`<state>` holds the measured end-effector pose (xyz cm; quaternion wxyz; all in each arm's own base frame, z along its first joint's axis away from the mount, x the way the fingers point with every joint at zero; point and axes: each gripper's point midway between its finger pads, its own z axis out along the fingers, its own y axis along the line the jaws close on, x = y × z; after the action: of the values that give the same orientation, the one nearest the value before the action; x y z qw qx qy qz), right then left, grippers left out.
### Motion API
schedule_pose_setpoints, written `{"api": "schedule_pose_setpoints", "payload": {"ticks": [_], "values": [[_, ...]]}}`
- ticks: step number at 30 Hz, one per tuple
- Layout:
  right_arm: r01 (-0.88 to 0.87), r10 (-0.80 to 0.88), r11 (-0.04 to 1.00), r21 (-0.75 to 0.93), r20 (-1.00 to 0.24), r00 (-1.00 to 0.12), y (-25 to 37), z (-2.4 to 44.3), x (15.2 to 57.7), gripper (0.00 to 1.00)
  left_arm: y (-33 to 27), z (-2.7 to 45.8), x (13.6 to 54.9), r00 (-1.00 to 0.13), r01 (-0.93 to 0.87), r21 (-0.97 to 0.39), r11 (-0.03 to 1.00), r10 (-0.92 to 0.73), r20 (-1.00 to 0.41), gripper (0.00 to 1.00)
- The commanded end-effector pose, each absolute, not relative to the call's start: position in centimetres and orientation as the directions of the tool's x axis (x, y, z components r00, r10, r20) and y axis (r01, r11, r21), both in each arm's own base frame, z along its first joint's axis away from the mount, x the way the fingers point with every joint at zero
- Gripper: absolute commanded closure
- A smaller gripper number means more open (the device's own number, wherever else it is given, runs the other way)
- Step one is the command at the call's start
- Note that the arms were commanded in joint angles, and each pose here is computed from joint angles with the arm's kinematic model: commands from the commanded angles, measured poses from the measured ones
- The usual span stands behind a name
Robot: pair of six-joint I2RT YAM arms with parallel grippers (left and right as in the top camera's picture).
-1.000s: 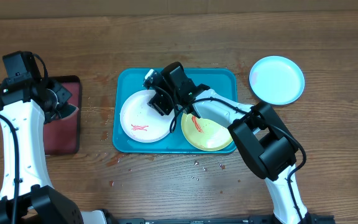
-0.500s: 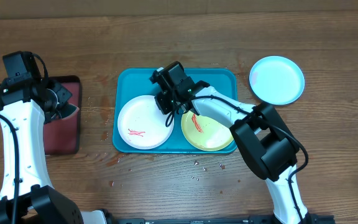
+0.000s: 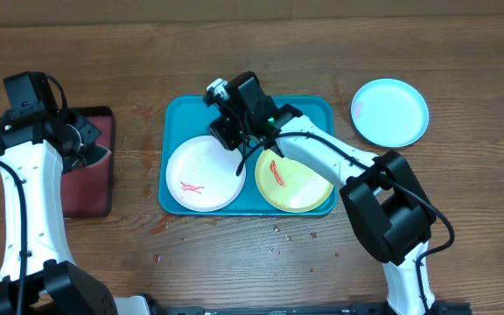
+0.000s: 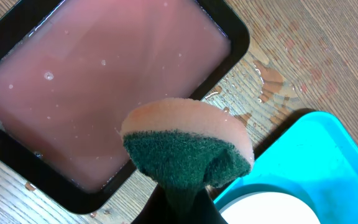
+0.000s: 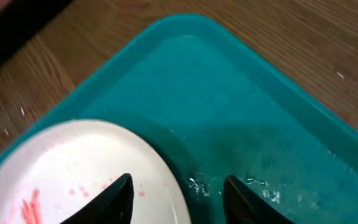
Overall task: Clean dirty plates on tray and stack at the side
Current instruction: 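Bring the left gripper with sponge onto the white plate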
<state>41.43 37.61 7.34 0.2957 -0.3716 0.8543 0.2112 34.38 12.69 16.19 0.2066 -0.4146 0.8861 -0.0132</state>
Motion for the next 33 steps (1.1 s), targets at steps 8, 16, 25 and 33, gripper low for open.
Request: {"api": "schedule_pose_setpoints", "payload": {"ticks": [8,16,25,33], "values": [[-0.883,-0.657,0.456,0.106,-0.63,-0.415,38.7,2.3,39.8,0.51,12.7,16.3,34.5,-0.576,-0.72,-0.202,0.664,-0.735,-0.358,0.96],[-0.869,-0.66,0.479,0.125,-0.602,-0.45,38.7,0.5,39.5,0.72,12.7,16.3,34.5,-0.58,-0.718,-0.201,0.667,-0.732,-0.358,0.96],[-0.606,-0.435,0.769,0.204,-0.527,-0.73,36.7,-0.1,41.4,0.96,11.7,15.5,35.0,-0.611,-0.69,-0.235,0.685,-0.725,-0.318,0.96],[-0.302,-0.16,0.897,0.323,-0.399,-0.903,35.4,-0.2,40.9,0.96,5.6,13.7,37.6,-0.804,-0.433,-0.38,0.817,-0.541,-0.247,0.96]]}}
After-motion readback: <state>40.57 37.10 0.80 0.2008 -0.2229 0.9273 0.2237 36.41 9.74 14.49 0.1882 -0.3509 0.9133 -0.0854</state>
